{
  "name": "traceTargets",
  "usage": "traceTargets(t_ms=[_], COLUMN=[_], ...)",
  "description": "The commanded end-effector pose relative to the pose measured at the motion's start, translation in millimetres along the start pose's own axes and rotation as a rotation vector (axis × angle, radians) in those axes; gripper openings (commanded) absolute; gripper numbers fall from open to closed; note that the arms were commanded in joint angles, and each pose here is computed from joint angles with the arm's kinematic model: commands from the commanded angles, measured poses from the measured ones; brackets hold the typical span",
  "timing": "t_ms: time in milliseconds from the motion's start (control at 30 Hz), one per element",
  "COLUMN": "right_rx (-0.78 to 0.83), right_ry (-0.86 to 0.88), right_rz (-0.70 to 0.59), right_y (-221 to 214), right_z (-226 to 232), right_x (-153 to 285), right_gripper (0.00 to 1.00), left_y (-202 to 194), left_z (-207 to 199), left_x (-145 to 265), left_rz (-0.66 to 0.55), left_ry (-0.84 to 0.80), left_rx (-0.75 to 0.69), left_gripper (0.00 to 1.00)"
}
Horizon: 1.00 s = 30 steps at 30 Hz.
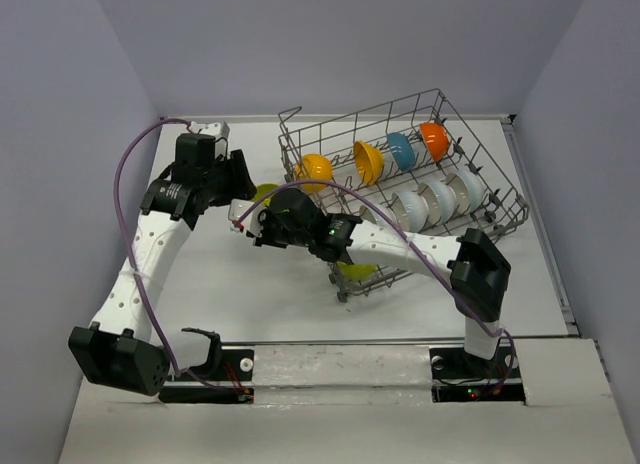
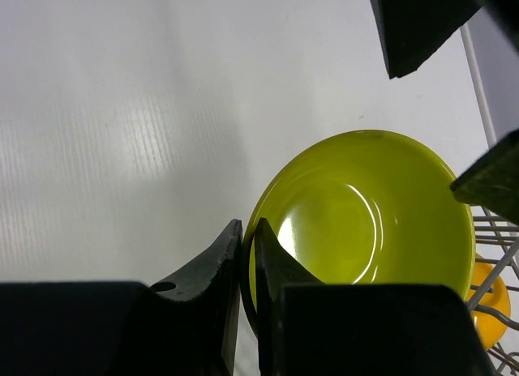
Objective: Load the bowls into the dish rack
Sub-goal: Pass from the left arm to the right, then turn the bowl upside down over the dish rack.
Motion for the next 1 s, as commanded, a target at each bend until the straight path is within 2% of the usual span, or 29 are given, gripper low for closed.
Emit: traceTargets(t_ms=[0, 133, 267, 500, 633, 700, 833, 967], right_rx=[-0.005, -0.004, -0.006, -0.037, -0.1, -0.166, -0.334, -0.478], right_ry=[-0.083, -0.111, -0.164, -0.369, -0.534, -0.607, -0.733, -0.747], right_rz=[-0.116, -0.115, -0.109, -0.08, -0.069, -0.109, -0.19, -0.308], right_y=[45, 51, 57, 74, 74, 80, 59, 48], right_z=[-30, -40, -53, -97, -146, -171, -231, -259], right_x=[20, 27, 39, 75, 109, 134, 185, 219], right_gripper=[0.01, 0.01, 0.01, 0.01, 0.01, 0.01, 0.01, 0.01], left_y=[24, 44, 73, 93, 94, 94, 93, 92], left_z=[-15, -9, -2, -4, -4, -4, -4, -4], left_x=[21, 32, 45, 43, 39, 39, 37, 34], left_rz=[-0.107, -0.226, -0.347, -0.377, -0.368, -0.369, -0.364, -0.36], left_ry=[-0.048, 0.013, 0.017, -0.045, -0.05, -0.051, -0.055, -0.059], left_rx=[-0.001, 0.042, 0.116, 0.181, 0.18, 0.179, 0.179, 0.18], left_gripper=[0.63, 0.71, 0.73, 0.73, 0.73, 0.73, 0.73, 0.73])
Point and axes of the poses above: each gripper's point midway between its finger pads, its own x axis back along the fingers, its own z axis along the line the jaws close on, y = z × x, the point moved 4 cm from there along x, back along the fingers, and after that the axes turned 11 degrees about x, right-handed, at the moved point
